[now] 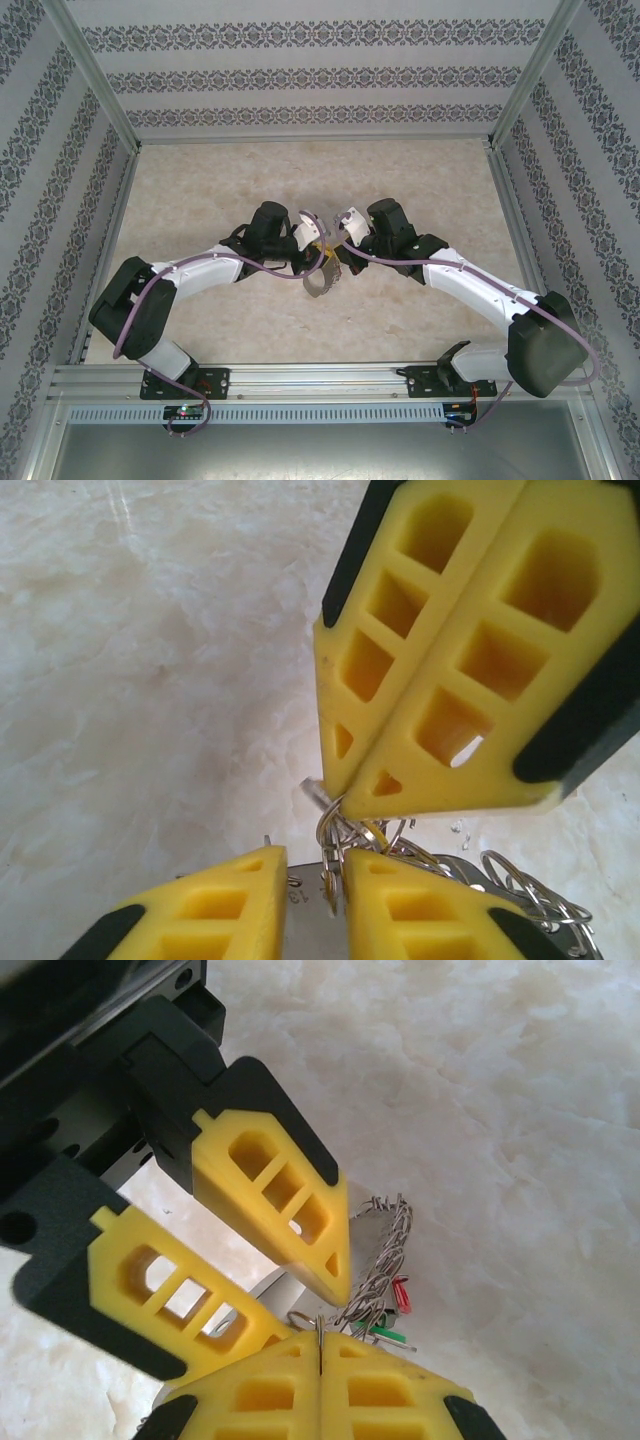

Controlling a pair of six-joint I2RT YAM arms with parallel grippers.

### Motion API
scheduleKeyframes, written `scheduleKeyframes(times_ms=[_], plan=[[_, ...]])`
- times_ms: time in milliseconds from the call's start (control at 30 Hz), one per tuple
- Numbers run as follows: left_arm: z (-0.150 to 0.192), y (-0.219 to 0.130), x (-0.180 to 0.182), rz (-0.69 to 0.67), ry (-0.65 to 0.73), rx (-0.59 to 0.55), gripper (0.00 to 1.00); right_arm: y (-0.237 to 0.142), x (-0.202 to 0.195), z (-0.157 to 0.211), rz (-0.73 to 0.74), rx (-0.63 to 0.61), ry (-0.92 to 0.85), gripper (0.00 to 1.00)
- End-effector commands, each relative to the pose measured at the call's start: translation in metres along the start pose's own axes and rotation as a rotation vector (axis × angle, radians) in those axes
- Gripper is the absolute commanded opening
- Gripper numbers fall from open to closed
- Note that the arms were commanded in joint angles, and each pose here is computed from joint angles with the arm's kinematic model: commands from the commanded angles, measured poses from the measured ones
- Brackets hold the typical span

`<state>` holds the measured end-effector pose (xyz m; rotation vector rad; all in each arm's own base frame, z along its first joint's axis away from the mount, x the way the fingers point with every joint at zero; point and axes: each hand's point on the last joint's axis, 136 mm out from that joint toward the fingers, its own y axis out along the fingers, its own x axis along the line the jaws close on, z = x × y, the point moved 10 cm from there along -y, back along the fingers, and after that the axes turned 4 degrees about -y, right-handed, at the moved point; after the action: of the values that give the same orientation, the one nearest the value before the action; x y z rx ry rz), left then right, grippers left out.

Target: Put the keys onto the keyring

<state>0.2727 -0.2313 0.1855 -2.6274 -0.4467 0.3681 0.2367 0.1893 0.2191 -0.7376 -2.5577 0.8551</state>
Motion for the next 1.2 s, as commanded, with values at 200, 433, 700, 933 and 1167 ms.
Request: scheduleKeyframes(times_ms=[200, 433, 700, 933, 1167], plan=[[-0.01, 0.007, 0.001, 0.024, 0.033, 0.002, 0.16, -0.007, 0.007, -0.015, -0.044, -0.059, -0.036, 0.0], [-0.011, 0.009, 0.001, 0.038, 0.038, 0.003, 0.17, -0.007, 0.008, -0.016, -0.051, -0.062, -0.038, 0.0], [-0.013, 0.007, 0.0, 0.037, 0.05, 0.013, 0.0, -0.007, 0.008, -0.012, -0.058, -0.047, -0.032, 0.0], [-0.019, 0.004, -0.002, 0.04, 0.065, -0.016, 0.0, 0.0, 0.002, -0.002, -0.079, 0.005, 0.022, 0.01], [-0.023, 0.002, -0.003, 0.045, 0.069, -0.03, 0.0, 0.006, -0.002, -0.002, -0.075, 0.018, 0.032, 0.1]])
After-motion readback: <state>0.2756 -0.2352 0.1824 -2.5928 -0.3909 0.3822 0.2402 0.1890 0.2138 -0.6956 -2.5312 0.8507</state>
